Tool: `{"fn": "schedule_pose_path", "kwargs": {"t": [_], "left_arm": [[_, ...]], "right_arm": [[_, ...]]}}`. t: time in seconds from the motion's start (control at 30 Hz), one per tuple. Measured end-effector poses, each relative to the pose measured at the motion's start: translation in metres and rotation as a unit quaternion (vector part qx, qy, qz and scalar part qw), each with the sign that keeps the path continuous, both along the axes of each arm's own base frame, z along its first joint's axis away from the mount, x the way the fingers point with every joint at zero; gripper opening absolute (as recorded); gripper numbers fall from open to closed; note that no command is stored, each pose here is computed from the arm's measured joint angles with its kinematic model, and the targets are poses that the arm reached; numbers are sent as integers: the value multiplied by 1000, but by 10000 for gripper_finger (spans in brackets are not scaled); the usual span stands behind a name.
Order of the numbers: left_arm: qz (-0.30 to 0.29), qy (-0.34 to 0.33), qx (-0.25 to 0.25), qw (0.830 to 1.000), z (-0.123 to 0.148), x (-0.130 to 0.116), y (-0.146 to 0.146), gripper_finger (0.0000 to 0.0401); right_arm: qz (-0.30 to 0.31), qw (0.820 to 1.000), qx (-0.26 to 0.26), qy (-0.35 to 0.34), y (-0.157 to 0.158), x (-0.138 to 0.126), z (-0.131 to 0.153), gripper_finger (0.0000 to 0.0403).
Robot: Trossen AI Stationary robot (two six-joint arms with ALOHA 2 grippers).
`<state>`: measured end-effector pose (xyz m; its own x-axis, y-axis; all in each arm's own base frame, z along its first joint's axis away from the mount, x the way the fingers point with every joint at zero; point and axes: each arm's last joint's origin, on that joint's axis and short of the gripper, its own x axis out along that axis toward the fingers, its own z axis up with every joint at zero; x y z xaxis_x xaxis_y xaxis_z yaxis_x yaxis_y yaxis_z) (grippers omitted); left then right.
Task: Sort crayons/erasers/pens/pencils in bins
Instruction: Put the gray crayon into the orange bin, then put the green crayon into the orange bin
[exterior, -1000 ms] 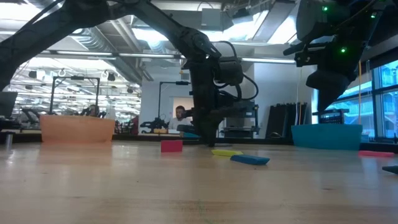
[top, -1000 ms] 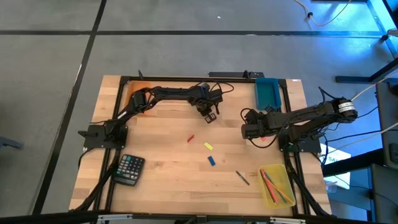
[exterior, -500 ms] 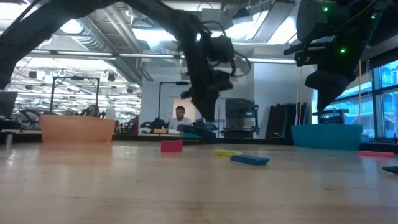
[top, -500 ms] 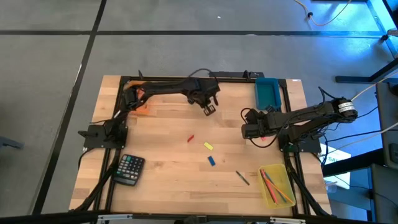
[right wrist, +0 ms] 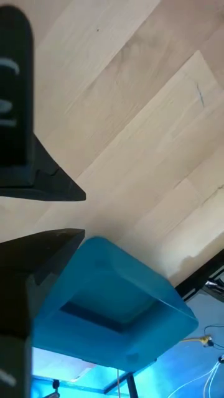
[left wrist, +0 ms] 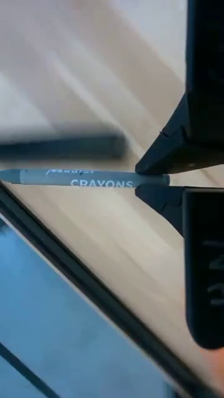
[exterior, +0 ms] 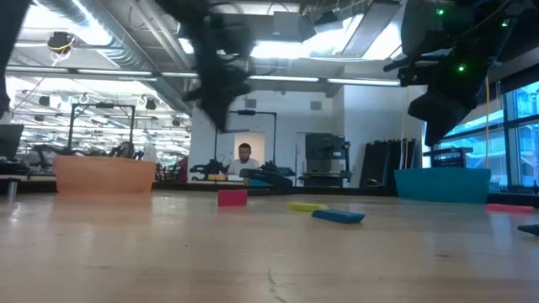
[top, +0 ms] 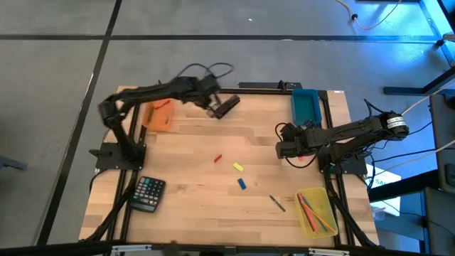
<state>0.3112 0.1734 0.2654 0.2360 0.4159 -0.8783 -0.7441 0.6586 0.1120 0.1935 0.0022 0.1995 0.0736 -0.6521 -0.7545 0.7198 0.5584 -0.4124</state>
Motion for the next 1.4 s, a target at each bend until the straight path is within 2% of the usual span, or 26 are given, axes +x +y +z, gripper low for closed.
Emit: {"fn": "schedule_pose_path", "kwargs": {"t": [0.23,0.4,0.6,0.73,0.87,1.0,1.13,1.2,1.27,1.33,1.4], "left_arm": [[124,-2,-10,992,-18,-95,-12,15],[185,-16,-8,982,-27,-139,-25,18],[266,16,-3,964,-52,-168,-25,23],[292,26,-5,956,-65,-177,-22,55],[295,31,-5,955,-67,-181,-20,96],[269,27,5,963,-66,-179,-18,121],[200,-40,22,979,-59,-162,-17,124],[143,-89,25,985,-55,-145,-22,122],[61,-125,27,990,-53,-123,-33,120],[-16,-145,28,989,-54,-103,-48,121],[-85,-171,39,981,-54,-84,-61,121]], "right_arm": [[1,1000,-9,0,0,0,0,85],[2,1000,-15,0,-1,0,1,85],[1,1000,-26,-10,-1,2,1,85],[-1,999,-24,-28,-1,5,1,85],[-2,999,-16,-50,0,9,1,85],[8,996,-11,-93,1,18,3,86],[71,989,30,-125,4,32,5,94],[109,981,63,-147,7,40,7,101],[149,969,96,-169,10,47,9,109],[185,957,126,-186,13,53,10,119],[208,947,148,-195,16,57,10,131]]}}
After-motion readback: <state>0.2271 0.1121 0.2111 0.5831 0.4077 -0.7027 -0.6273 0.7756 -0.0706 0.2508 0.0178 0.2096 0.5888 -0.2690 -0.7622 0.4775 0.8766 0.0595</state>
